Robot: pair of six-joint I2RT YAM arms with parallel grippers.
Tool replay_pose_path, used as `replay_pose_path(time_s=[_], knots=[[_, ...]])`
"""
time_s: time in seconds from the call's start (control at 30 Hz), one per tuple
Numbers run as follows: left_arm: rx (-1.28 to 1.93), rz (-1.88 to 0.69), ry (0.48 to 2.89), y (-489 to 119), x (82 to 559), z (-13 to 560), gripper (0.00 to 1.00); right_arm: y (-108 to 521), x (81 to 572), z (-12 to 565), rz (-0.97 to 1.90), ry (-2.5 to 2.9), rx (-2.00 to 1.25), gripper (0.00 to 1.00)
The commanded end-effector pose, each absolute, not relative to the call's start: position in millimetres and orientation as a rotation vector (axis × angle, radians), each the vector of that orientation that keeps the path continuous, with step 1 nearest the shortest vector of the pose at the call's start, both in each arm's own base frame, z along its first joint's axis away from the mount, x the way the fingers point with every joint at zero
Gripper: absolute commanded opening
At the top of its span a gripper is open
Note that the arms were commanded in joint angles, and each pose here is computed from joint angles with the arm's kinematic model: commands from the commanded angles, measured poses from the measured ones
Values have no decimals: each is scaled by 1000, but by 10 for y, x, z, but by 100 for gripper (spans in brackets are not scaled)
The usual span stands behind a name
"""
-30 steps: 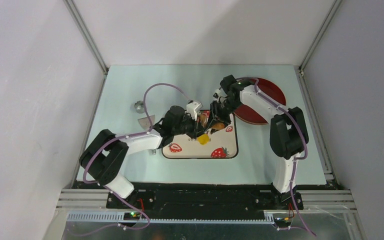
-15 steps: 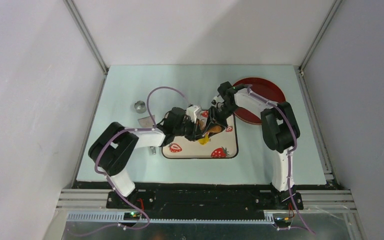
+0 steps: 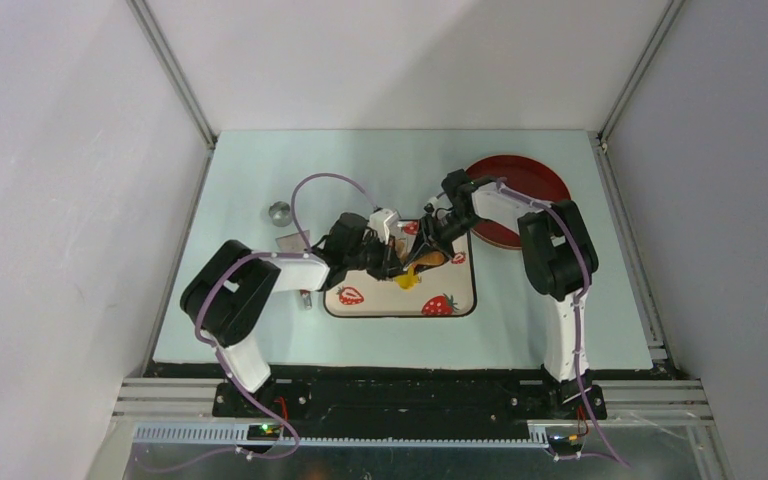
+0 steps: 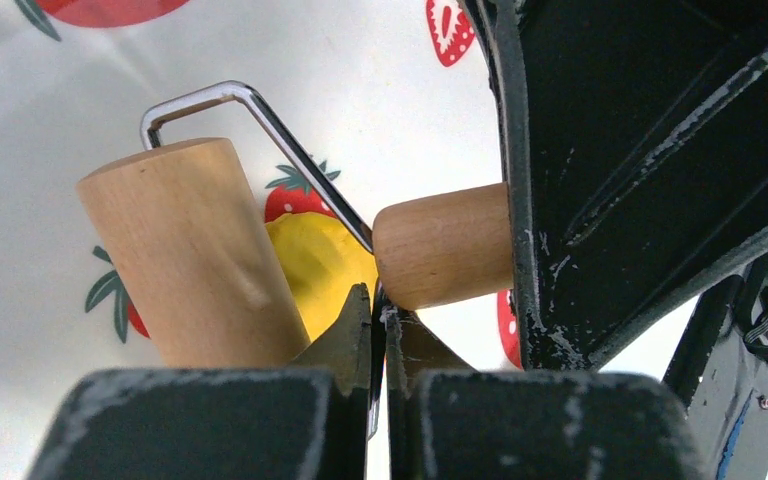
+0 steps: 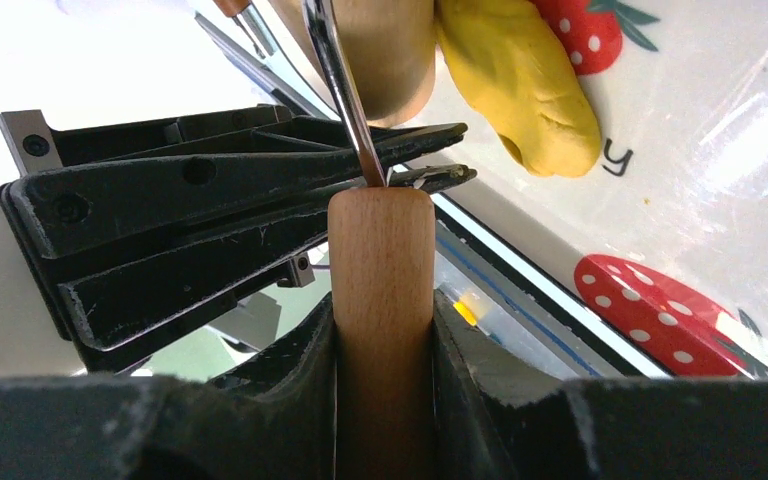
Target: Roll out the dumpling wrappers from the dough
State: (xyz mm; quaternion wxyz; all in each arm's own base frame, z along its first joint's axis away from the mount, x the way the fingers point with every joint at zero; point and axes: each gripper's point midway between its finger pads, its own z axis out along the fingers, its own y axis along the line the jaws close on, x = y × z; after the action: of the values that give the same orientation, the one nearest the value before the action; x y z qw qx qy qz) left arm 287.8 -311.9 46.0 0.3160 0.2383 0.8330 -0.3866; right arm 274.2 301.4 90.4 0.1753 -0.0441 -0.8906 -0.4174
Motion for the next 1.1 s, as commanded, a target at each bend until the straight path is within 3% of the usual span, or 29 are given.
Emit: replay_pose_path(time_s=[0.0,0.27,0.53,1.07], knots=[[579,-1095,2181,-3332,2836,568,0,3385,2670,514,-1117,-2553,-77,0],[562,-1032,2059,-3178,2946,1016,0,3613,2851,997,-1235,-2644,77,0],[604,-1123,1947,-3374,2828,1493,0,3432,2804,1469,-1255,-2743,105,0],[674,-1193,2067,-3713,2747,1041,0,3071,2723,1084,-1206,-2635,-52,0]])
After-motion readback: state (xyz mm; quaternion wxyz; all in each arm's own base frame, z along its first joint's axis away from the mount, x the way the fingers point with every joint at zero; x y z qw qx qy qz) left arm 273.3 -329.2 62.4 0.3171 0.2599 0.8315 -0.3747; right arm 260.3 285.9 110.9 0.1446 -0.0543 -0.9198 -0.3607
